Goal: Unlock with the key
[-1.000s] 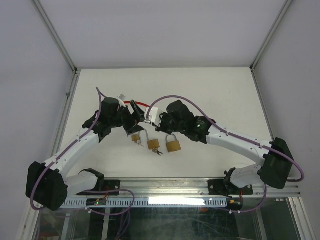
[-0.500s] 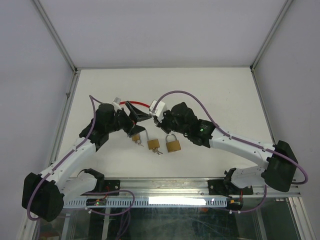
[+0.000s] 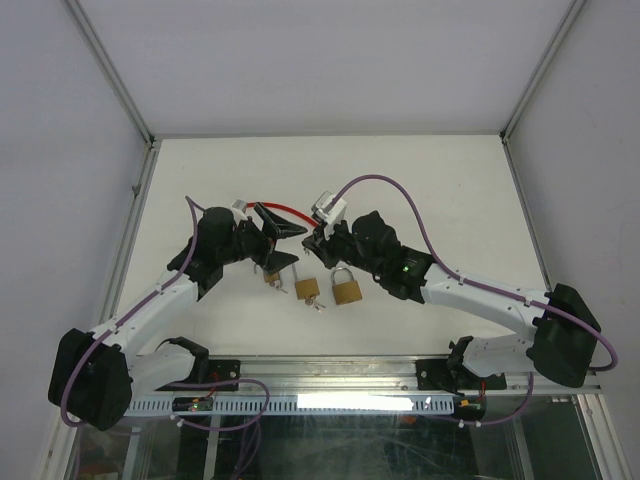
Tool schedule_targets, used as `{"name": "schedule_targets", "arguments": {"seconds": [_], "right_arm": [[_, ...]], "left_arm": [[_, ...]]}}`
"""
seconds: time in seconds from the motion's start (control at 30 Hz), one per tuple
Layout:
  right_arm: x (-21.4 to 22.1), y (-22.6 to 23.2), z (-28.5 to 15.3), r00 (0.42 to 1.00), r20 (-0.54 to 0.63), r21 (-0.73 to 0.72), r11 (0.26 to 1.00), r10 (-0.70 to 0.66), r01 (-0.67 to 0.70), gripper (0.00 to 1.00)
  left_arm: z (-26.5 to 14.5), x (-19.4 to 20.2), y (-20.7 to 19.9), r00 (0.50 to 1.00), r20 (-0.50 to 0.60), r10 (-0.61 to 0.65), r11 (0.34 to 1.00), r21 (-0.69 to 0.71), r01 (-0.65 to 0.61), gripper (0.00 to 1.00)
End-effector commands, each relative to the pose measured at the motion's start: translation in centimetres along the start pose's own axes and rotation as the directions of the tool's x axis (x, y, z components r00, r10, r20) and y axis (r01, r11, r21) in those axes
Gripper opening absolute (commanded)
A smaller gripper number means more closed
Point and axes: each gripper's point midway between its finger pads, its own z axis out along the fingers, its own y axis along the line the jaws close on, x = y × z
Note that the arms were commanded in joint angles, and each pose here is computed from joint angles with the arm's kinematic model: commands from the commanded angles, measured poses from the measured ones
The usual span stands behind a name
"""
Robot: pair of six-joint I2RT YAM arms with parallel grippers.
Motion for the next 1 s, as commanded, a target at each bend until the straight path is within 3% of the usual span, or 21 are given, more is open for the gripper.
{"name": "schedule_targets", "arguments": {"seconds": [0.0,0.73,0.97], "right_arm": [[-3.8,0.9,0.2,0.993,0.118,-0.044,0.999,-0.023,0.028,0.0],[-5.6,2.4,1.5,0.98,0.197,-0.105,0.994,0.024,-0.003,0.0],[-4.1,2.8,1.1,0.986,0.161,-0.12,0.992,0.043,-0.024,0.0]], "left_arm": [[-0.2,0.4,-1.9,0.999,-0.039,0.006,0.998,0.069,-0.003,0.9],[0.5,0.6,-1.4,0.997,-0.078,-0.025,0.998,0.05,0.029,0.85],[-0.1,0.1,-2.6,1.0,-0.027,0.003,0.996,0.093,-0.001,0.74]]}}
